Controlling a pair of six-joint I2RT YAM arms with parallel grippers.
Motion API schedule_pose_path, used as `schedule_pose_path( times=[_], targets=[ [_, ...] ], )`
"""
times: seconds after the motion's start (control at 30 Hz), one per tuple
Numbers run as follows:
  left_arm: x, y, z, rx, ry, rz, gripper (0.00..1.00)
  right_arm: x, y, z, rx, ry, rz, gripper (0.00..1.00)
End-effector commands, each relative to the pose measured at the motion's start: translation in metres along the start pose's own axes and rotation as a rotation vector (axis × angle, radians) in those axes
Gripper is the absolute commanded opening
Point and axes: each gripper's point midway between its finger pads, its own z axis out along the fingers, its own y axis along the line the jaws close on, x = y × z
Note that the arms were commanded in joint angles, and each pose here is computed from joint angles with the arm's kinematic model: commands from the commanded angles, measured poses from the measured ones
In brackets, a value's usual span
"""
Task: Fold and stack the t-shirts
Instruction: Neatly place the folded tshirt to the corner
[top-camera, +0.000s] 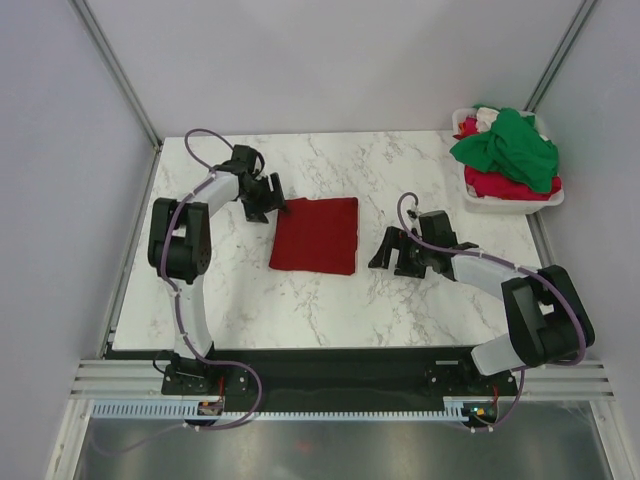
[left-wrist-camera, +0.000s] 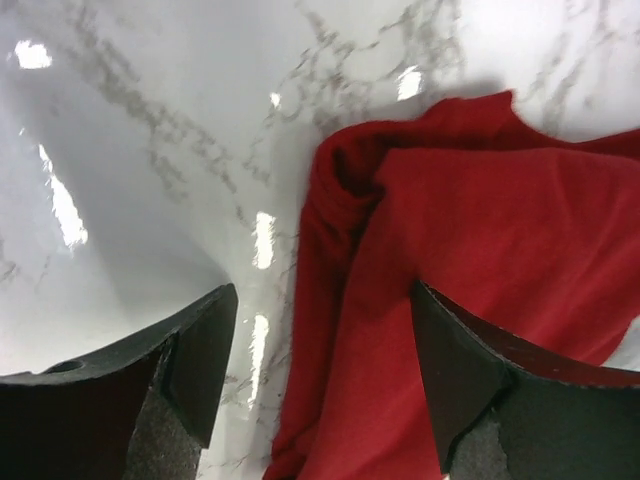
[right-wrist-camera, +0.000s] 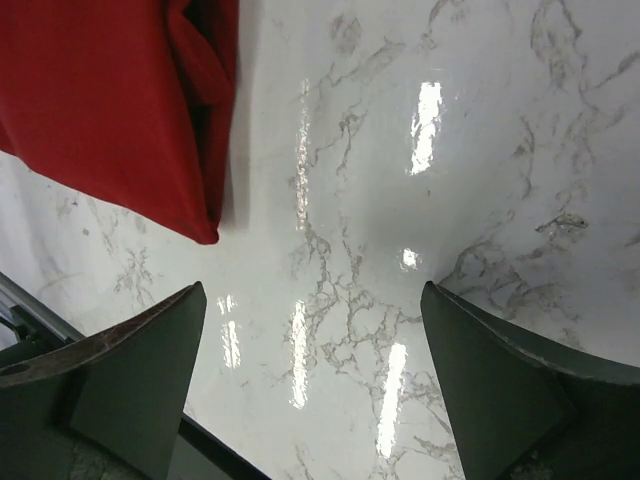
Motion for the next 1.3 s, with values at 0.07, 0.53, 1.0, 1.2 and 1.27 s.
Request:
schedule_pose_path(
  times=[0.07,0.53,1.0,1.2,1.27],
  targets=[
    [-0.01,-0.034,0.006,0.174,0.007,0.074,0.72,-0.02,0.012,0.003,-0.075,-0.106,-0.036,0.98],
    [-0.004,-0.045,0.026,0.233,0.057,0.082,0.02,-0.013,0.007,0.014,-0.086,-0.076,-0.041,0.98],
    [-0.196,0.136,-0.063,-0.312,-0.283,0.058,0.06,-0.008,0.008,0.017,-0.108,-0.059,-0.057,0.98],
    [-0.259,0.151,-0.161,-0.475,-0.602,-0.022,1.0,-0.008,0.01,0.017,-0.123,-0.058,-0.063,0.98],
    [-0.255,0.152,-0.176,-0.508,-0.622,-0.055,1.0,-0.007,0.01,0.019,-0.126,-0.053,-0.059,0.98]
  ],
)
